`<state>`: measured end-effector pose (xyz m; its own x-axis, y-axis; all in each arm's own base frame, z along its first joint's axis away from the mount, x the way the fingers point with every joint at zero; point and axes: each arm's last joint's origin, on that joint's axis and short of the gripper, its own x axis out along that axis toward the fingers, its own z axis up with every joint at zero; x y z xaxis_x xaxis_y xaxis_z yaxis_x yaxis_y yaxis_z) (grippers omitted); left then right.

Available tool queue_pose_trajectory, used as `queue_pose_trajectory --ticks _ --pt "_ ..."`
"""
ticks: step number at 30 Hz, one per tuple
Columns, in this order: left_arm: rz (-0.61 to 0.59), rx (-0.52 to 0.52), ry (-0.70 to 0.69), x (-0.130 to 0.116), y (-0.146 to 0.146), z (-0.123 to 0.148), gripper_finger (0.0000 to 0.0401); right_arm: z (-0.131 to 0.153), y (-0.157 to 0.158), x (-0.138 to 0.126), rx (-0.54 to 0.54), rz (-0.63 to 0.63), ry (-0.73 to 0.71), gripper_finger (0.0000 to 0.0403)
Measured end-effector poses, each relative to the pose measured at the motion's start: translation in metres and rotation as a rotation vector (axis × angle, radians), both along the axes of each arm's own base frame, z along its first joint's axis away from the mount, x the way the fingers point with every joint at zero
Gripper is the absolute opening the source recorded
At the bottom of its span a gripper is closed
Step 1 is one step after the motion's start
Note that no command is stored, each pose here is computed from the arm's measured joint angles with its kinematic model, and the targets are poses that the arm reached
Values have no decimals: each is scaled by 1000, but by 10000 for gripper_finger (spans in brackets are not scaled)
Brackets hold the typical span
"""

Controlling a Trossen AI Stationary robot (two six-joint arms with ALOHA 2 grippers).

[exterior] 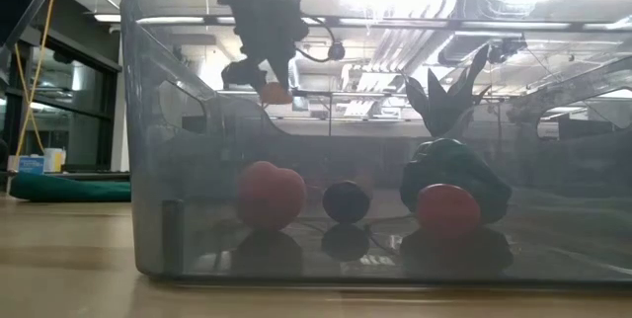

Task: Pick and placing Produce into tupperware
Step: Put the orange croissant into the black bin

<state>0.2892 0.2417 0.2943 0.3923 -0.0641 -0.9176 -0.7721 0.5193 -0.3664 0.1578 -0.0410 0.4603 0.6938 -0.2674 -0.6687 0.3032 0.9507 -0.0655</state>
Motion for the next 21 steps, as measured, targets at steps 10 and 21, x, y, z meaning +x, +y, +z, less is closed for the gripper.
queue_pose_trajectory --ticks 10,21 --pt "-121 -145 -116 10 -16 2 196 0 0 0 17 -17 -8 245" --pt "-322 -305 -278 31 -48 6 196 2 0 2 22 -27 -37 245"
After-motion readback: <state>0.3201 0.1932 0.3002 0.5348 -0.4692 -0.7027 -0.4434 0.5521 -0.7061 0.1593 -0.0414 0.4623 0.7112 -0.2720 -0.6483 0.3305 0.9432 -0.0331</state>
